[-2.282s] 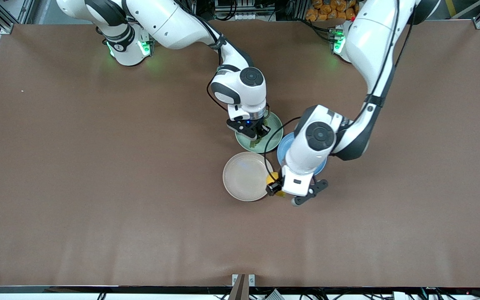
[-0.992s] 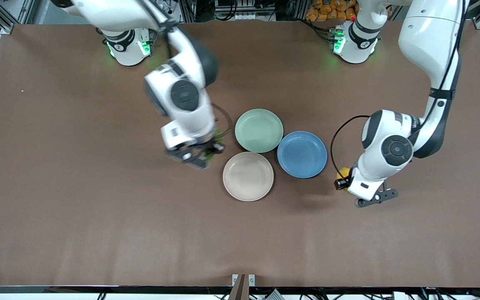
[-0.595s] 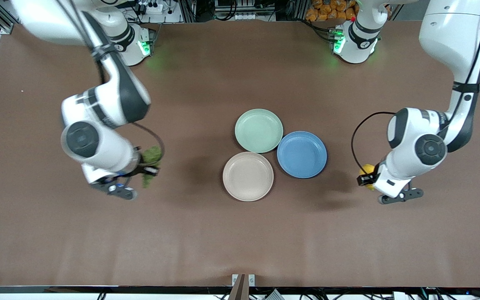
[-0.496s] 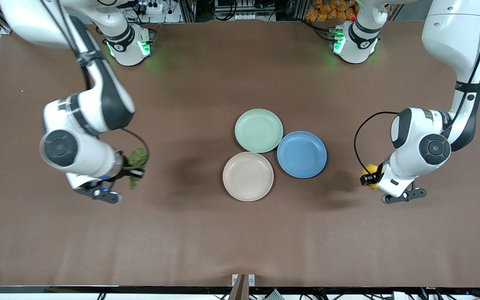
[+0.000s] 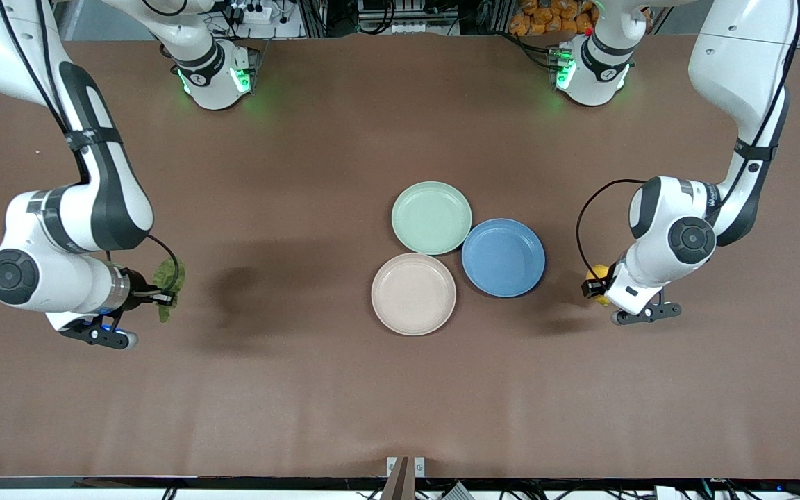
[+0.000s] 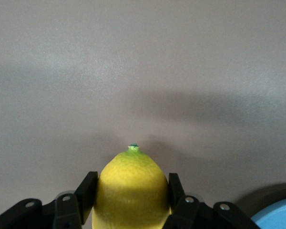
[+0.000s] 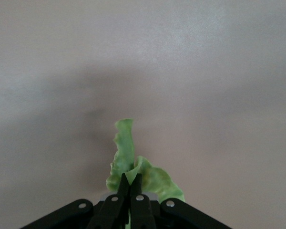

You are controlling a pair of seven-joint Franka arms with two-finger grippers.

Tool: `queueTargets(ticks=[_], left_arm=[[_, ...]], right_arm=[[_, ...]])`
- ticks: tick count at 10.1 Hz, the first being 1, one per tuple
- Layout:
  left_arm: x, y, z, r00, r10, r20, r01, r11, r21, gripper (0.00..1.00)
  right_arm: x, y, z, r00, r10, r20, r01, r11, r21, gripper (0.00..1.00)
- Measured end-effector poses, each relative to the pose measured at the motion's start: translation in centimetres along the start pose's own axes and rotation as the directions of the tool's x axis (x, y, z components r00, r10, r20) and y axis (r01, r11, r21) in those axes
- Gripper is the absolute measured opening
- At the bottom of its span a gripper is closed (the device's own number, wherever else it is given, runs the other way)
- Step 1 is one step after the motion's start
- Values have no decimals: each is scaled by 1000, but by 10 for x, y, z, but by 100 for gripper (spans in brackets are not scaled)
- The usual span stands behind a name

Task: Pick lemon and lettuce from plates
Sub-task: 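Lower the lemon and lettuce onto the table beside the plates, then open both grippers to release the lemon and the lettuce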

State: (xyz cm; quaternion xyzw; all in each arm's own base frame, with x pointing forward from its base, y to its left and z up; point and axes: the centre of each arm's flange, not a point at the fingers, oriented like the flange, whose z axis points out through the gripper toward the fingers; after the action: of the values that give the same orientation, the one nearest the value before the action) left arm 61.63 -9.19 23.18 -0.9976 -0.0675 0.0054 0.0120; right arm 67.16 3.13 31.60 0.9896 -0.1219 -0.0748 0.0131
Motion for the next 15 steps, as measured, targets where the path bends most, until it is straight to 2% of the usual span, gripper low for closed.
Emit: queueTargets(ticks=[3,5,6,7,8,10,12,13,14,15], left_arm=[[-4,-3,12,999,30,22,-30,1000,4,65],[-3,-12,24,999,21,40,-22,1000,7,67],[-3,-16,28,999,21,44,-21,1000,7,78],[-2,-17,29,999,20,43,-20,1000,7,91],[-1,-17,27,999,19,38,-19,1000,5,99],[4,-19,20,1000,14,23,-14,1000,2,100],[6,-16,5,1000,-13,1,13,1000,-3,100],[4,-6,-5,999,-34,-1,34,999,-6,100],[-3,6,-16,999,-35,16,35,999,-2,100],[-10,13,-31,999,-26,28,26,1000,6,100]], right_arm=[[9,7,57,999,14,-37,-14,1000,16,2],[10,8,67,999,15,-36,-15,1000,17,3],[10,7,66,999,14,-38,-14,1000,17,4],[10,6,65,999,15,-41,-15,1000,18,12],[11,6,61,999,16,-48,-15,1000,20,25],[11,4,33,996,14,-90,-12,1000,28,50],[0,4,-20,993,8,-116,-6,1000,23,77],[-14,4,-53,994,3,-113,-1,1000,12,95],[-29,4,-83,995,-3,-103,4,1000,1,100],[-47,4,-116,994,-10,-105,9,1000,-7,100]])
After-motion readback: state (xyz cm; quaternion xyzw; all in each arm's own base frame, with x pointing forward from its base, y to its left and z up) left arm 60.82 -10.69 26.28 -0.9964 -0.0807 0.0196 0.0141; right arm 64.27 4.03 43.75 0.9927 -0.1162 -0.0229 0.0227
